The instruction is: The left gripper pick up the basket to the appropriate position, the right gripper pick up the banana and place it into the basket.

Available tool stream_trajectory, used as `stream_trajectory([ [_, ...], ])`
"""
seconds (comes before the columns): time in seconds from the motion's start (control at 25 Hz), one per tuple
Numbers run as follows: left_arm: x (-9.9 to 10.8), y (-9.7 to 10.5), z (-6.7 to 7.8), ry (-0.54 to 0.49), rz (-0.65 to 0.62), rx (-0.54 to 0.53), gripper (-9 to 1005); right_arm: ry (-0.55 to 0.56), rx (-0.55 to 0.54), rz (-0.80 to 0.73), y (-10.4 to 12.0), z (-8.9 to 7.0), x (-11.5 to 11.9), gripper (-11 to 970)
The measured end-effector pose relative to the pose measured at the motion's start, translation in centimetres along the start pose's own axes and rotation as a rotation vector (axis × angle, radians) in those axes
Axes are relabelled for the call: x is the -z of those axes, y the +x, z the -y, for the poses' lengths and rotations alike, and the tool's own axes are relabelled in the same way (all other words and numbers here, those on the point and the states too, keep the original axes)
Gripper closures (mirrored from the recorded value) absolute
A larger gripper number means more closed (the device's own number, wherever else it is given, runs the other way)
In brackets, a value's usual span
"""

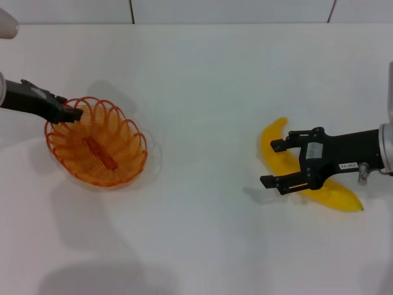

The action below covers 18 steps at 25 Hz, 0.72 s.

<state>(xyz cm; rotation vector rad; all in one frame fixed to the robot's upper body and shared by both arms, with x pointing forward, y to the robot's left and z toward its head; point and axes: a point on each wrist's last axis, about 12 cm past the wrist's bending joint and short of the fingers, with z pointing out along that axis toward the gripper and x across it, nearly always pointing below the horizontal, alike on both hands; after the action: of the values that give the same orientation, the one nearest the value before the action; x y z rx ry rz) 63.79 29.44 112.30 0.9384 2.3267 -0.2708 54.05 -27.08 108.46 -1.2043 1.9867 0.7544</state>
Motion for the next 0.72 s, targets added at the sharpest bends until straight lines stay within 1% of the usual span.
stream_trajectory([
  [0.08,-0.04,-0.01,0.02,-0.001,0.001,-0.001,346,-0.001,0.001,-0.001,0.00,-0.01,-0.02,80],
  [0.2,-0.05,-0.02,0.03,-0.002,0.001,-0.001,593,-0.004,0.002,-0.003,0.00,-0.06,-0.08,80],
  [0.4,-0.05,0.05,0.03,-0.001,0.000,-0.001,768,-0.005,0.003,-0.004,0.01,-0.07,-0.10,80],
  [0.72,-0.02,0.22,-0.01,-0.002,-0.003,0.001,847,-0.005,0.003,-0.005,0.01,-0.08,-0.11,80],
])
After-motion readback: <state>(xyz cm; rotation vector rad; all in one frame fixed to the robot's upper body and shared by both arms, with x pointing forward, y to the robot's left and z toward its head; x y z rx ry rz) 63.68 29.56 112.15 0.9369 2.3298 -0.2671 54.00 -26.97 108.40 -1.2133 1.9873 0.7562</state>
